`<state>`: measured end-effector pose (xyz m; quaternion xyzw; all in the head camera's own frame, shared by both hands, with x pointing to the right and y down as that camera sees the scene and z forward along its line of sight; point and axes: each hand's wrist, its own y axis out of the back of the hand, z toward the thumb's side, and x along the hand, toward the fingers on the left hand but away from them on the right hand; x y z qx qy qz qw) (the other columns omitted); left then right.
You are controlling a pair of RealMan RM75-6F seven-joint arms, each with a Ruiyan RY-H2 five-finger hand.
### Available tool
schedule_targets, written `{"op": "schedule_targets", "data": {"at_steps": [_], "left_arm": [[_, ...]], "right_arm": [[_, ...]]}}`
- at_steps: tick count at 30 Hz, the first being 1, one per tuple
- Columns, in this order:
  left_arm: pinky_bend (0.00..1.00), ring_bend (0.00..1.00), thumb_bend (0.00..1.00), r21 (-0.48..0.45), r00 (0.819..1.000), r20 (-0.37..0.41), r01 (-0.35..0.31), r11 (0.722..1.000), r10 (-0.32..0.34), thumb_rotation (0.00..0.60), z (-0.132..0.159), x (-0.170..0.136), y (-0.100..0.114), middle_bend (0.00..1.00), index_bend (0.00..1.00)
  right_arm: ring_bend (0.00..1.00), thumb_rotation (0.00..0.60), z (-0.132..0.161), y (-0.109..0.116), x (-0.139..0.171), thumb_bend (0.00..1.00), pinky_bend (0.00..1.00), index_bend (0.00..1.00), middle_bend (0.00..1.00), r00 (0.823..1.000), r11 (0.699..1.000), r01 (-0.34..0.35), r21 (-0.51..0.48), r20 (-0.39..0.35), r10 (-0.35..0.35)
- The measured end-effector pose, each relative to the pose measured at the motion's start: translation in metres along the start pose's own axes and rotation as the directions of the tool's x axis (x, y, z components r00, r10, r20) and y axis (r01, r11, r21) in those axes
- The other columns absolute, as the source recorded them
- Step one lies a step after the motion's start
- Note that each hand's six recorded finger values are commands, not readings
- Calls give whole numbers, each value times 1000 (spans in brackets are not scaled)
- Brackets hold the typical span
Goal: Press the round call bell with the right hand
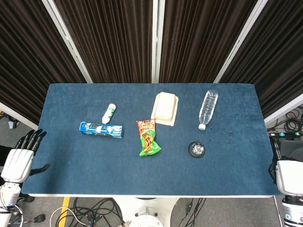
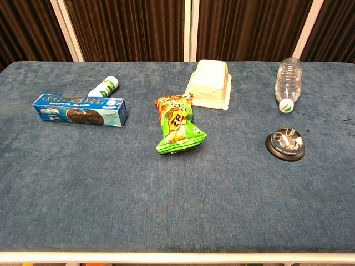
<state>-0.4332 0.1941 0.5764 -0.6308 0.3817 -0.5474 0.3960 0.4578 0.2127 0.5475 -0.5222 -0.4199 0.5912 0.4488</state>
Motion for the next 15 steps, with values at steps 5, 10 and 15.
{"op": "schedule_targets", "data": {"at_steps": [5, 10, 15], "left_arm": [[155, 0, 20, -3, 1000, -7, 8, 1000, -8, 600, -2, -2, -4, 36, 66], [155, 0, 20, -5, 1000, -7, 12, 1000, -13, 600, -4, -3, -8, 36, 66], [154, 0, 19, -8, 1000, -6, 14, 1000, -14, 600, -4, -2, -10, 35, 66]], "right_arm": [[0, 600, -8, -11, 2, 74, 0, 0, 0, 993, 994, -108, -28, 38, 109], [0, 600, -15, -11, 3, 30, 0, 0, 0, 983, 987, -153, -38, 92, 156], [0, 600, -16, -12, 3, 28, 0, 0, 0, 982, 987, -160, -26, 97, 162]]}}
